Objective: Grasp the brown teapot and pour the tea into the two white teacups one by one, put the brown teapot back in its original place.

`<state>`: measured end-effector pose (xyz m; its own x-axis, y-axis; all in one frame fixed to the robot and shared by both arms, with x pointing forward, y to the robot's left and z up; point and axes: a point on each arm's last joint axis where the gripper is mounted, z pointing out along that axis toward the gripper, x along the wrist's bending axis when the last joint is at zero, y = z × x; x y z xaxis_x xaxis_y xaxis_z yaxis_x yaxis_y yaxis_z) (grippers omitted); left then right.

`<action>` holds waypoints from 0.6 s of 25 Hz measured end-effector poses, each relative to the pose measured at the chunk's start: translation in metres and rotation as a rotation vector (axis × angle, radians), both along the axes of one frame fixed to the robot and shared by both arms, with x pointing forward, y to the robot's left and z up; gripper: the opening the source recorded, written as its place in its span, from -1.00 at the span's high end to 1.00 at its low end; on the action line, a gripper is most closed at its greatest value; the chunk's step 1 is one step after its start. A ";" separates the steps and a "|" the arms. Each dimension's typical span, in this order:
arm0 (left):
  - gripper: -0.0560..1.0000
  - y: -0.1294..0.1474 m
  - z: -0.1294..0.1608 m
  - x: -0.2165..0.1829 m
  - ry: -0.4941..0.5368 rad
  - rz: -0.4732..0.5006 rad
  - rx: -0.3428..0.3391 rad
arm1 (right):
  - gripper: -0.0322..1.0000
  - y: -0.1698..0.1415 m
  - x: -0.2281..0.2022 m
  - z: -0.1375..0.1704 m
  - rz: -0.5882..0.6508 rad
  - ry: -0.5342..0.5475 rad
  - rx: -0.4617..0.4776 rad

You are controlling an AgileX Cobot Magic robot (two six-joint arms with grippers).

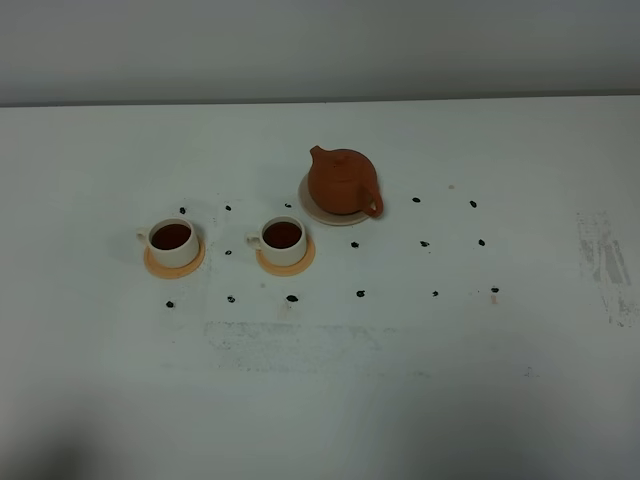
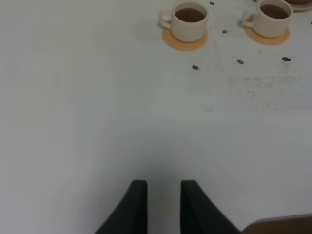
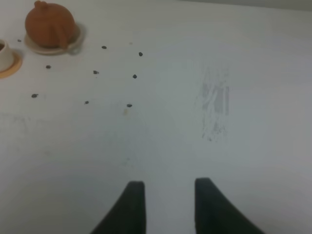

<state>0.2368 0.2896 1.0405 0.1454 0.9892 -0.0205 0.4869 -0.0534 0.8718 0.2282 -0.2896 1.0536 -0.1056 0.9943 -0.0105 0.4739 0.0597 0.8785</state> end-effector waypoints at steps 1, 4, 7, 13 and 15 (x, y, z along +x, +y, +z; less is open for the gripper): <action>0.59 0.000 0.000 0.000 0.000 0.000 0.000 | 0.48 0.000 0.000 0.000 0.000 0.000 0.000; 0.59 0.000 0.000 0.000 0.000 0.000 0.000 | 0.48 0.000 0.000 0.000 0.000 0.000 0.000; 0.59 0.000 0.000 0.000 0.000 0.000 0.000 | 0.48 0.000 0.000 0.000 0.000 0.000 0.000; 0.59 0.000 0.000 0.000 0.000 0.000 0.000 | 0.48 0.000 0.000 0.000 0.000 0.000 0.000; 0.59 0.000 0.000 0.000 0.000 0.000 0.000 | 0.48 0.000 0.000 0.000 0.000 0.000 0.000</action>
